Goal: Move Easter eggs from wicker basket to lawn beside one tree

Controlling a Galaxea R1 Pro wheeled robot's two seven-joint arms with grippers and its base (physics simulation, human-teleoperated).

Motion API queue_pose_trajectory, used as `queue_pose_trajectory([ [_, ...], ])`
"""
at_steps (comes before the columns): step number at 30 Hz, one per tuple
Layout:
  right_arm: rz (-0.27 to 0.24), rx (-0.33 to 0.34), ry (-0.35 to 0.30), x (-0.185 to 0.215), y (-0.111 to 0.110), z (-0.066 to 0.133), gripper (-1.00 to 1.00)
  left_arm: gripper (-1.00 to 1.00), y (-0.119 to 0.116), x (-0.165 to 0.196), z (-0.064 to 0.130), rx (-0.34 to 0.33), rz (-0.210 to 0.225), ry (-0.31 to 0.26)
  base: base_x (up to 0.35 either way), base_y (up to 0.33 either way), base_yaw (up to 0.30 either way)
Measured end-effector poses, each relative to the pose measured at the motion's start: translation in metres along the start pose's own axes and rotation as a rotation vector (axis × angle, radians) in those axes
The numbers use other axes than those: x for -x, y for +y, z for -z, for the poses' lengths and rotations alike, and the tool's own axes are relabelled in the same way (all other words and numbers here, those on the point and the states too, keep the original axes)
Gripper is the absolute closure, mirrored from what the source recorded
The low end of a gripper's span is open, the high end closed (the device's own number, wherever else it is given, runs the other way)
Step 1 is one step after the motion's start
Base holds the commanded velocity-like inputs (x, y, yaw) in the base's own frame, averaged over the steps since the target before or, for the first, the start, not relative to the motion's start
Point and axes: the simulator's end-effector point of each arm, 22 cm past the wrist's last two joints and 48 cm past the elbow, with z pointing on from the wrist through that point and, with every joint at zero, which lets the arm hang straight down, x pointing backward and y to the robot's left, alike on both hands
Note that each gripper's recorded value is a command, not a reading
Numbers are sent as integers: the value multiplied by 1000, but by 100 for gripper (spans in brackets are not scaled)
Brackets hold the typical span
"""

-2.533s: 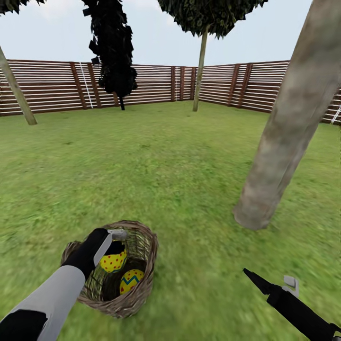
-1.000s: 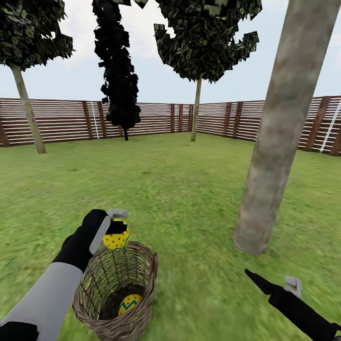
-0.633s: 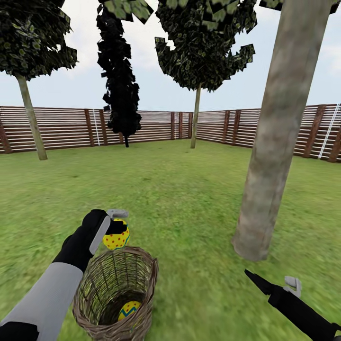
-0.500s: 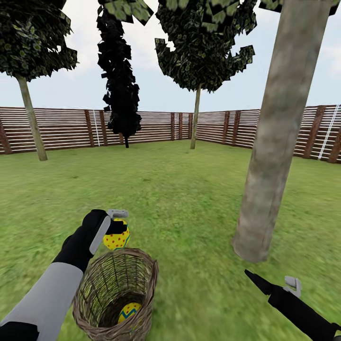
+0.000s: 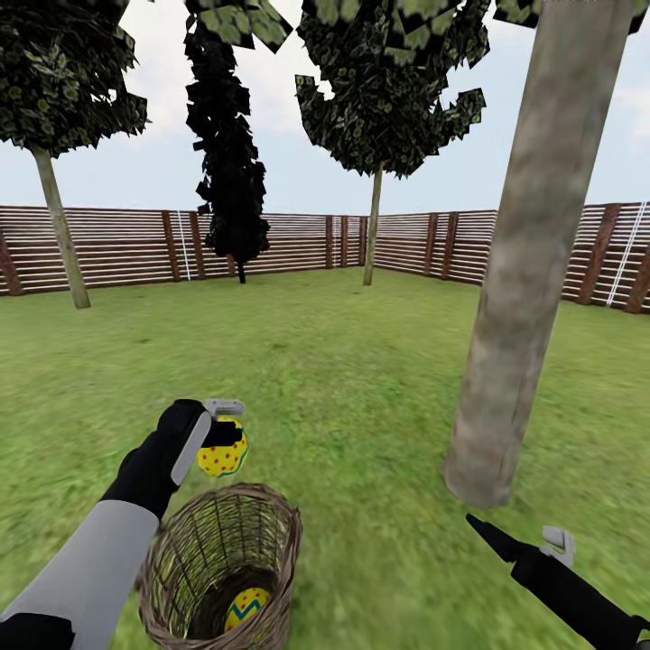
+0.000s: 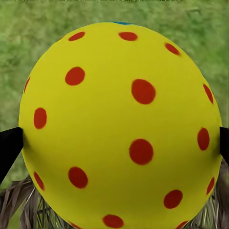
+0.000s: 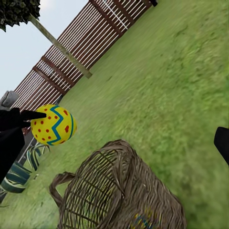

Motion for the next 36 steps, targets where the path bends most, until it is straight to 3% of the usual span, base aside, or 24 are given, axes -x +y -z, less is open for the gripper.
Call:
queue_pose_trajectory([
  [5,0,0,0,9,7,-2,-100,100,1,8,5,1,1,5,0,0,0],
  [9,0,0,1,16,12,-4,-100,100,4,-7,-4,9,1,68,0,0,0],
  [12,0,1,1,21,16,-5,-100,100,5,-5,-2,10,1,80,0,0,0],
  [36,-1,0,2,63,48,-12,-100,100,8,38,27,11,2,84,0,0,0],
])
